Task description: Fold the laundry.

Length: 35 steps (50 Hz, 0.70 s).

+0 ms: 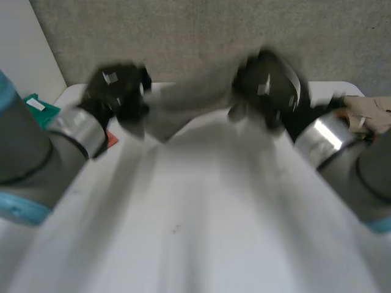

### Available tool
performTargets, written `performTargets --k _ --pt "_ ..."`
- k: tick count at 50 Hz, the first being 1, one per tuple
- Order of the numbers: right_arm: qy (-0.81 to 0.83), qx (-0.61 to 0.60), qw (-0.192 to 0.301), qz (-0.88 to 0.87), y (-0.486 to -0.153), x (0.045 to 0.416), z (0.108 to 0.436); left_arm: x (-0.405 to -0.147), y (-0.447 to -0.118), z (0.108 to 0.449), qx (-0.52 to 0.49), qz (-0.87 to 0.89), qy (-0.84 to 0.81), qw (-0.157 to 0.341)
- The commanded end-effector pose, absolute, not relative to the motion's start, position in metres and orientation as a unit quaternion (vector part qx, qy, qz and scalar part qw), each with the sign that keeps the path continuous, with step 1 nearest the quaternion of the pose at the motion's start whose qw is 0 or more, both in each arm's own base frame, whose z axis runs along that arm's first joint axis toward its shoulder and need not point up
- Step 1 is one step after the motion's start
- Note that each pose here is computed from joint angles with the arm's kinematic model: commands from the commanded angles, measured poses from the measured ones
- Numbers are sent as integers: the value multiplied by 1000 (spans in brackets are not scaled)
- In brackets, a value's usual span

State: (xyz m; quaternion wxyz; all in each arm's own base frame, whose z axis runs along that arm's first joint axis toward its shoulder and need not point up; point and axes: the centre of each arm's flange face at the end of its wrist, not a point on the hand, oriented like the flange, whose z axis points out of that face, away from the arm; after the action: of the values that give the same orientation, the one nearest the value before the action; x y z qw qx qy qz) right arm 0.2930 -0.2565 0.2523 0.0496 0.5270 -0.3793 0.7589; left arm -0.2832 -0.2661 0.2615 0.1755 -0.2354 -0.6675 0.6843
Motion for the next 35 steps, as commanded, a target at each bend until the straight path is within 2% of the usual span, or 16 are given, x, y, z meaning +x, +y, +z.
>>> performTargets --k 1,5,8,10,15,20,25,31,35 --pt "-455 615 57 641 -224 276 167 -287 -240 187 -309 599 -725 145" --pt "-490 609 58 621 -220 275 160 -284 -235 177 -327 579 -735 129" --pt "-524 577 38 625 -219 276 172 -281 -231 182 -328 576 -738 125" --pt "-541 550 23 636 -219 274 187 -280 -230 188 -327 580 -736 125" --pt "-604 421 -64 673 -225 259 245 -276 -227 215 -319 608 -716 124" --pt "-658 300 -121 680 -247 233 276 -274 -226 236 -312 633 -698 124" --pt "-732 232 -123 628 -274 204 265 -271 -221 256 -303 649 -686 129" --pt "-807 243 -98 529 -290 187 227 -269 -213 286 -285 666 -674 145" --pt "-819 271 -113 493 -293 189 200 -269 -211 301 -277 675 -666 154"
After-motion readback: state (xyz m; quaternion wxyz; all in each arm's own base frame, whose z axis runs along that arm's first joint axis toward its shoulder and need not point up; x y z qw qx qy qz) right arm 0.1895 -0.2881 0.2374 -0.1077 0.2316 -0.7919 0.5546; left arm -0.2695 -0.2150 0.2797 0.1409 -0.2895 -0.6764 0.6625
